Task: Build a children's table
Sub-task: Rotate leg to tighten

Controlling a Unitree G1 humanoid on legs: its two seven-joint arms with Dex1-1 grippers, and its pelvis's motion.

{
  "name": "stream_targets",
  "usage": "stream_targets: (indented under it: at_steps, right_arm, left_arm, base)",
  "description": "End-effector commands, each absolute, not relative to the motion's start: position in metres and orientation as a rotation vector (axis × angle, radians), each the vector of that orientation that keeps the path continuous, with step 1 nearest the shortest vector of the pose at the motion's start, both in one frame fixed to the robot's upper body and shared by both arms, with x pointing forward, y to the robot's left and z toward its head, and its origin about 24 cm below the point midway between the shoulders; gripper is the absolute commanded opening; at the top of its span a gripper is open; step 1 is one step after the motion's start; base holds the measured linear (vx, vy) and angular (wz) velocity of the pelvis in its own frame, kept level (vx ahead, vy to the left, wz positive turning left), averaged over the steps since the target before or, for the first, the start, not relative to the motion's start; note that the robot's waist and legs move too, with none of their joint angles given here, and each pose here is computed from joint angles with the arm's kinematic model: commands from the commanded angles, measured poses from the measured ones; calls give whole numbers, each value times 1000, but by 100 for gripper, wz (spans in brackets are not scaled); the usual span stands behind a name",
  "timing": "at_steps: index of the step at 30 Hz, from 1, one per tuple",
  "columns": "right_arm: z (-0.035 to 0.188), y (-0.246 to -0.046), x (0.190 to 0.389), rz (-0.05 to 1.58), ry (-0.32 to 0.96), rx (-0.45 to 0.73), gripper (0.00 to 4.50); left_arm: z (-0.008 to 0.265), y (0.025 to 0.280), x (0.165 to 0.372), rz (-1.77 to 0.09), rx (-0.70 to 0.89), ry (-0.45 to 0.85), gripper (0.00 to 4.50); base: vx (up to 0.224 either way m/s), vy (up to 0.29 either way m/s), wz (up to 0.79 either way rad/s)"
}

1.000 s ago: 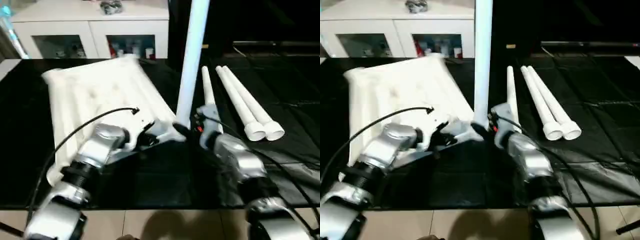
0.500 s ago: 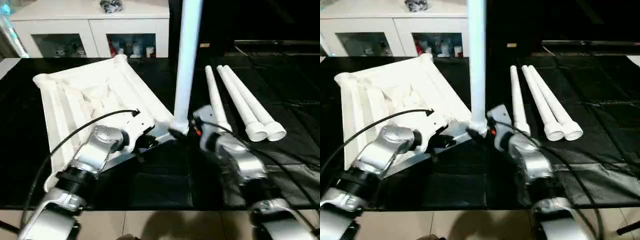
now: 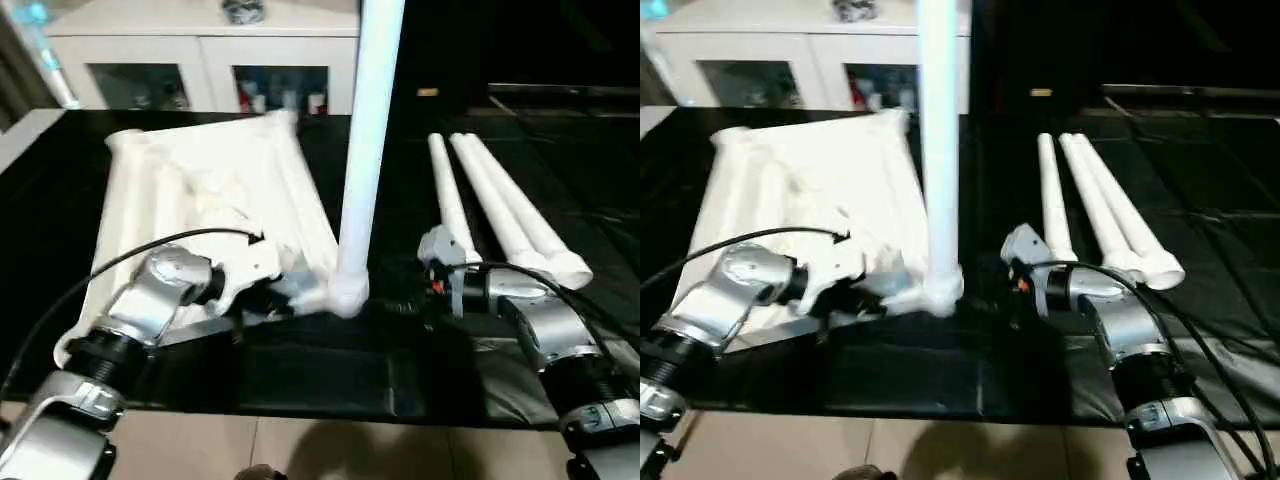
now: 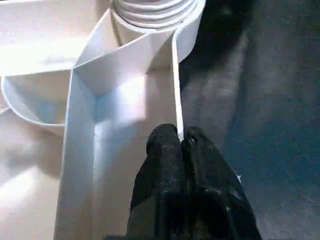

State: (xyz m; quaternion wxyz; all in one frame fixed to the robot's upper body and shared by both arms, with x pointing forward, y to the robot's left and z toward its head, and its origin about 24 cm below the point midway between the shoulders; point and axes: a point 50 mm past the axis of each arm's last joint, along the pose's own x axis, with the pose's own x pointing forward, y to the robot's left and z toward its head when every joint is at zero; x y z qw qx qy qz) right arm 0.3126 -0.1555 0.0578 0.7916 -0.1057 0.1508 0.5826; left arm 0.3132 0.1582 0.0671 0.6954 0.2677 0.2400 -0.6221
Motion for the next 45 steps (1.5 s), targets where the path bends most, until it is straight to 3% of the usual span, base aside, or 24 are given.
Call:
stream_targets:
  at_steps: [1,11,26,38,41,45]
  right_arm:
    - [65,-152,316,1291,303,-265,439]
    - [62,-138,314,1408,336,-248,423]
    - [56,-135,313,1424,351,-185,293]
    - [49,-130,305,1445,355,-135,272]
    - [45,-126,304,1398,341,-96,272]
    - [36,-116,310,1184,309,-27,272]
  left_arm:
    - [65,150,310,-1493,667,551,0]
    - [59,146,310,-1556,715,560,0]
    - [56,150,312,-1552,712,563,0]
    - [55,153,312,-1542,688,577,0]
    - [55,149,315,-1481,614,554,0]
    - [56,140,323,-1315,519,513,0]
  base:
    - [0,0,0]
    - [0,0,0]
    - [0,0,0]
    - [0,0,0]
    - [0,0,0]
    - [0,0,0]
